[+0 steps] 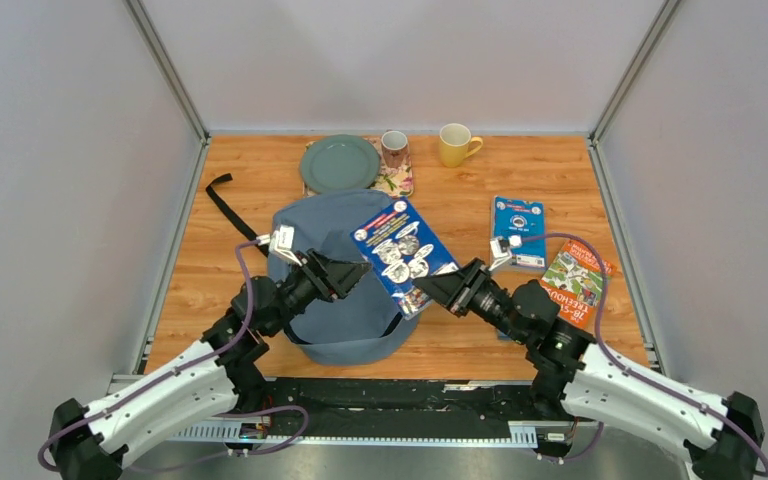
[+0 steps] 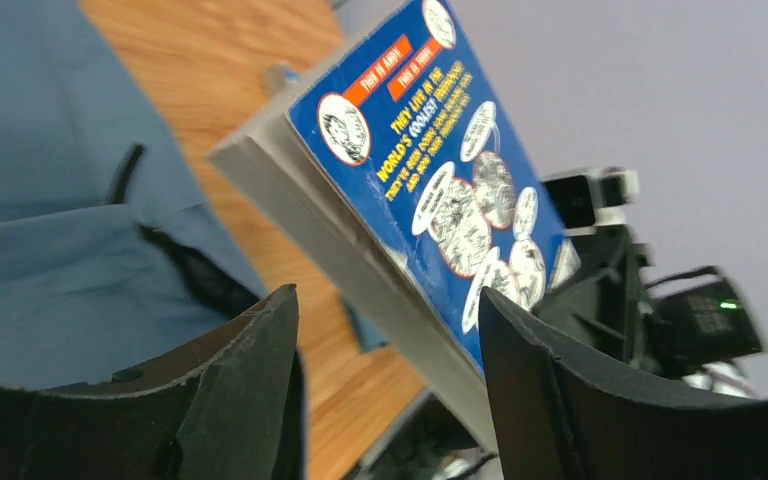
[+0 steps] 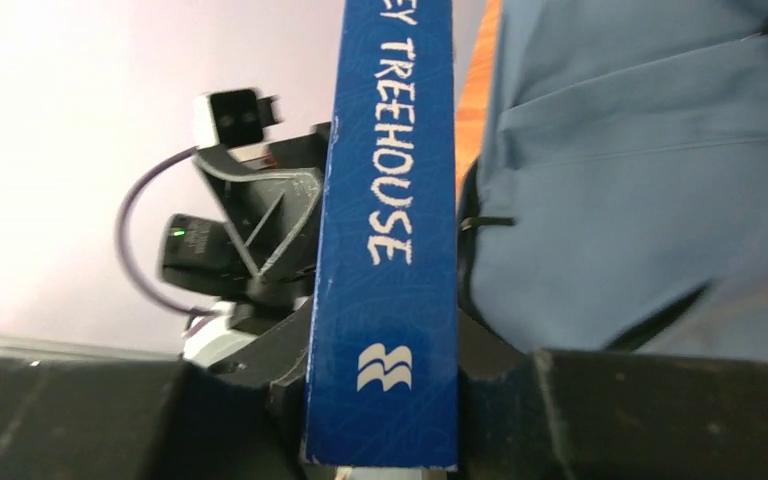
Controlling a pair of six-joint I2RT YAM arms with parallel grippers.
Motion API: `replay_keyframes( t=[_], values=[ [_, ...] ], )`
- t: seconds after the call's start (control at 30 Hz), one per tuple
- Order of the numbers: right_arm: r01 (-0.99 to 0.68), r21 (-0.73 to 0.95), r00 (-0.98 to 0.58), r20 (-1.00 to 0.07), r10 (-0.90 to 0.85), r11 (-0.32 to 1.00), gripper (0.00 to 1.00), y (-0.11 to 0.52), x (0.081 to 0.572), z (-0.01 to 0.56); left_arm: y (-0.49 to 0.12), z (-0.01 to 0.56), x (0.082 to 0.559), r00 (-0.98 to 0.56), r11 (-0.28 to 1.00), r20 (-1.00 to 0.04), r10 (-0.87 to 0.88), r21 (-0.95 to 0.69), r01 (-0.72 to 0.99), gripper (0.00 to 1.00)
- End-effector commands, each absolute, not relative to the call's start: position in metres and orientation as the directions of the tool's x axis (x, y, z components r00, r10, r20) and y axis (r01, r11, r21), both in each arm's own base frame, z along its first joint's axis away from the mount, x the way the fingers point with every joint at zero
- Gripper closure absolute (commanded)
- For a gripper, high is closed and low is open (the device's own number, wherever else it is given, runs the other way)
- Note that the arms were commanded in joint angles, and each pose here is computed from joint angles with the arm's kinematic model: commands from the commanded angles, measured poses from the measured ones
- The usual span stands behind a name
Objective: Pack the student bag
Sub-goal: Pick up the book from the center of the board, then place the book in the student bag.
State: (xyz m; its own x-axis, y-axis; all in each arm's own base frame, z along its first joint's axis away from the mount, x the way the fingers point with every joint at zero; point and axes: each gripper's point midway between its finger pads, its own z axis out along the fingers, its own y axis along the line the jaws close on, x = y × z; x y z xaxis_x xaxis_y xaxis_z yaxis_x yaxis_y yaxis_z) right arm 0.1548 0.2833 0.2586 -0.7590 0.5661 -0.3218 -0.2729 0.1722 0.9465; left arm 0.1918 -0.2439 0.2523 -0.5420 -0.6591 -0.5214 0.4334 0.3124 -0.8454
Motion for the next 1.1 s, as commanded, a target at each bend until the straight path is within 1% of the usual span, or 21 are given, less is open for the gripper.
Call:
replay_keyframes(
  t=[0.0,0.03,0.07,0.1,0.13,0.23,0.3,0.37,0.5,0.7,0.77,0.9,1.07],
  values=[
    [-0.233,0.893,-0.604,-0.443,0.662,0.385,1.0,0.231,0.173,0.245,-0.201,0.221,0.2,-0.468,0.744,-0.809,-0.356,-0.548,0.382,0.26],
    [-0.237,0.893,-0.581,-0.447,0.68,0.384,1.0,0.219,0.171,0.25,-0.188,0.196,0.195,-0.513,0.821,-0.825,-0.24,-0.454,0.347,0.26],
    [-0.223,0.887,-0.555,-0.457,0.695,0.404,1.0,0.21,0.172,0.249,-0.18,0.2,0.197,-0.483,0.854,-0.863,-0.148,-0.358,0.378,0.26],
    [-0.206,0.878,-0.548,-0.47,0.692,0.433,1.0,0.2,0.169,0.243,-0.177,0.191,0.197,-0.496,0.874,-0.865,-0.076,-0.297,0.384,0.25],
    [-0.192,0.871,-0.528,-0.479,0.701,0.451,1.0,0.193,0.171,0.24,-0.173,0.181,0.193,-0.51,0.879,-0.86,0.031,-0.219,0.423,0.25],
    [-0.161,0.859,-0.519,-0.493,0.698,0.486,1.0,0.178,0.166,0.231,-0.194,0.171,0.18,-0.543,0.807,-0.822,0.172,-0.199,0.557,0.25],
    [-0.145,0.855,-0.521,-0.494,0.696,0.499,1.0,0.171,0.162,0.227,-0.216,0.16,0.168,-0.583,0.732,-0.778,0.236,-0.252,0.633,0.25],
    [-0.118,0.853,-0.524,-0.489,0.698,0.509,1.0,0.165,0.16,0.222,-0.232,0.156,0.161,-0.584,0.674,-0.769,0.261,-0.287,0.68,0.25],
    [-0.112,0.862,-0.518,-0.475,0.711,0.493,1.0,0.154,0.154,0.225,-0.256,0.149,0.157,-0.558,0.612,-0.776,0.294,-0.296,0.733,0.25],
    [-0.1,0.866,-0.489,-0.471,0.734,0.489,1.0,0.138,0.149,0.229,-0.274,0.149,0.151,-0.56,0.55,-0.776,0.292,-0.343,0.762,0.25],
    [-0.096,0.865,-0.482,-0.473,0.737,0.492,1.0,0.134,0.149,0.23,-0.28,0.148,0.143,-0.567,0.51,-0.77,0.293,-0.376,0.774,0.25],
    [-0.098,0.865,-0.486,-0.472,0.735,0.491,1.0,0.135,0.149,0.23,-0.285,0.142,0.141,-0.588,0.498,-0.76,0.276,-0.41,0.764,0.26],
    [-0.105,0.872,-0.5,-0.462,0.732,0.478,1.0,0.141,0.148,0.229,-0.287,0.13,0.142,-0.615,0.515,-0.739,0.274,-0.428,0.743,0.28]
  ],
)
